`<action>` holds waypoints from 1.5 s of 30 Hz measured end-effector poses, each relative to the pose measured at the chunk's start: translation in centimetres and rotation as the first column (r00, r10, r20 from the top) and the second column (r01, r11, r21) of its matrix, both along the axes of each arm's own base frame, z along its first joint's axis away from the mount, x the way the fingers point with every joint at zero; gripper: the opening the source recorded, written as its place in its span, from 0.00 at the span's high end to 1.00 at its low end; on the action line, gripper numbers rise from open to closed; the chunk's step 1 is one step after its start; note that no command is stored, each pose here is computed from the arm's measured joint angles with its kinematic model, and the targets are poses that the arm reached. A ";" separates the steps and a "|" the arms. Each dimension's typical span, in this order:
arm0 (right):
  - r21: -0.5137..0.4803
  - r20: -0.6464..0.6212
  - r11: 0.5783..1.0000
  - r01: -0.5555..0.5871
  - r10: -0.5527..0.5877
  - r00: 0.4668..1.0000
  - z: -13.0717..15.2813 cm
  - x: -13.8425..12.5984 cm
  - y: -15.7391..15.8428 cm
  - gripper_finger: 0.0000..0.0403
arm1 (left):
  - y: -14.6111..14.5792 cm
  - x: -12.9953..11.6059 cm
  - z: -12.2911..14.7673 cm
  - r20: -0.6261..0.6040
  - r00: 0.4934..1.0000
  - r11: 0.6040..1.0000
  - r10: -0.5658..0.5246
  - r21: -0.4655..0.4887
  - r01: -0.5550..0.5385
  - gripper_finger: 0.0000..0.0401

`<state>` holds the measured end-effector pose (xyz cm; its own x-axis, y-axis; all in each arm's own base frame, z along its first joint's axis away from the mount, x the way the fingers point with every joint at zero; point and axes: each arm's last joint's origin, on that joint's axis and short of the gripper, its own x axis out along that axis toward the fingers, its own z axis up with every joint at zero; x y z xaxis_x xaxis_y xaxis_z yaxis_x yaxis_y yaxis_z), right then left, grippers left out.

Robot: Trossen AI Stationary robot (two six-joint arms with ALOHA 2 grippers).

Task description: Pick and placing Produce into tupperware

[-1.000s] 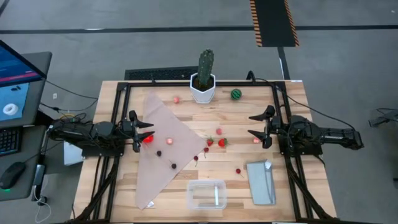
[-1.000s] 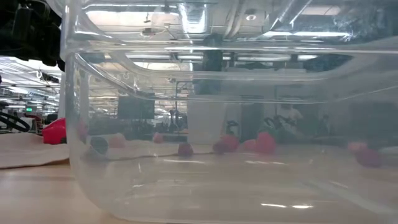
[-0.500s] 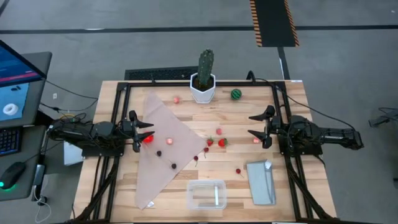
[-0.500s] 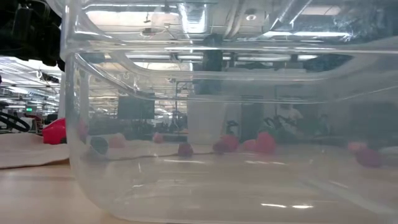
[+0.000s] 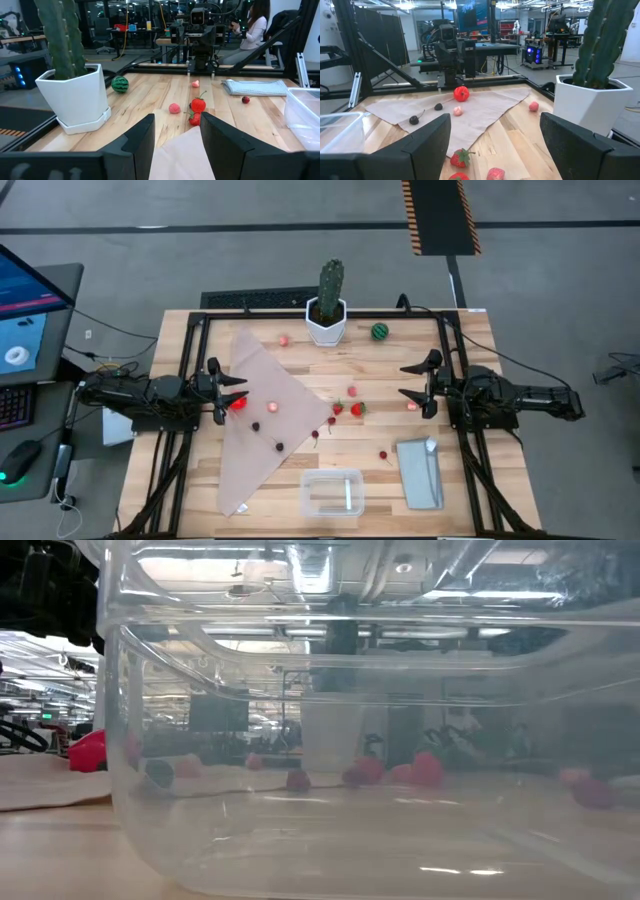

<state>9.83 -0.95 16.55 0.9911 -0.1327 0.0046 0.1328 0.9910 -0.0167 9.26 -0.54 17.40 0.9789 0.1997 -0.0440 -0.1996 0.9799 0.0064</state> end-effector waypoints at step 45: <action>0.437 0.070 0.880 0.187 -0.240 0.968 0.4 -0.2 -0.4 0.18 | 0.0 0.0 0.0 0.000 1.000 1.000 0.000 0.000 0.000 0.63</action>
<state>9.64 -1.37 16.99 0.9341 -0.3567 0.0158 0.3162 0.8469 0.4275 9.26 -0.54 17.41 0.9789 0.1997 -0.0439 -0.1997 0.9798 0.0061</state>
